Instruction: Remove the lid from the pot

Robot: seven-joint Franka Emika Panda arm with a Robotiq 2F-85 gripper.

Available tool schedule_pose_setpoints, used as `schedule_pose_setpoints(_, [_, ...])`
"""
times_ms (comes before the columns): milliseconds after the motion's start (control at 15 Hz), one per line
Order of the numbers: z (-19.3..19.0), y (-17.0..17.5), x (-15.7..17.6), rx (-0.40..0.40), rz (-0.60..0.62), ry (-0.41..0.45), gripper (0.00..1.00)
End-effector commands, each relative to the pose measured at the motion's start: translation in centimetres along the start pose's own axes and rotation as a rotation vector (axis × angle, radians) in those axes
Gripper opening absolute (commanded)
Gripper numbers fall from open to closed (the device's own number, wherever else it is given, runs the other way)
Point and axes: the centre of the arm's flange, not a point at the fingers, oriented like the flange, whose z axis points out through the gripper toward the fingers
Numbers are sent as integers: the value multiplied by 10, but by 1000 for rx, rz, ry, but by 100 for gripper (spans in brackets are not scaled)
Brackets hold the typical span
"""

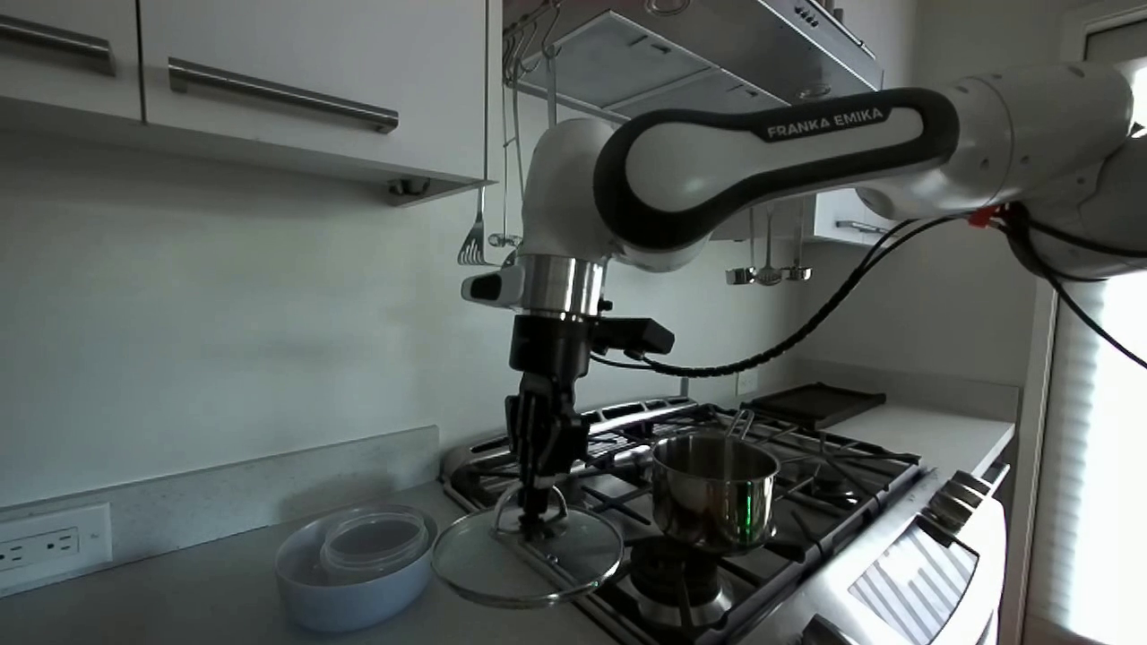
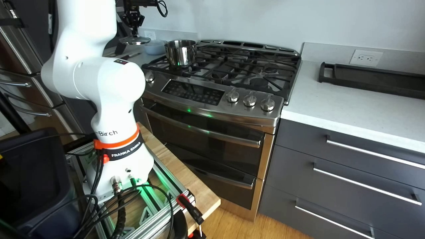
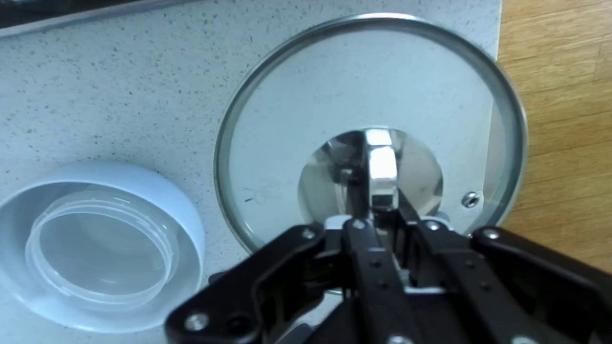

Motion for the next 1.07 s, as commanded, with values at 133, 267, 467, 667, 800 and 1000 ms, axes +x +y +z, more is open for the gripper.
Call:
schedule_pose_setpoints(133, [38, -28, 10, -106, 30, -16, 4])
schedule_pose_setpoints(267, [53, -31, 11, -124, 51, -4, 4])
schedule_pose_setpoints(467, [71, -33, 5, -137, 102, 8, 4])
schedule_pose_setpoints(667, [87, -30, -3, -107, 155, -41, 4])
schedule_pose_setpoints(800, [95, -27, -5, -99, 181, -50, 4])
schedule_pose_setpoints(1000, [103, -25, -7, -94, 214, -49, 4])
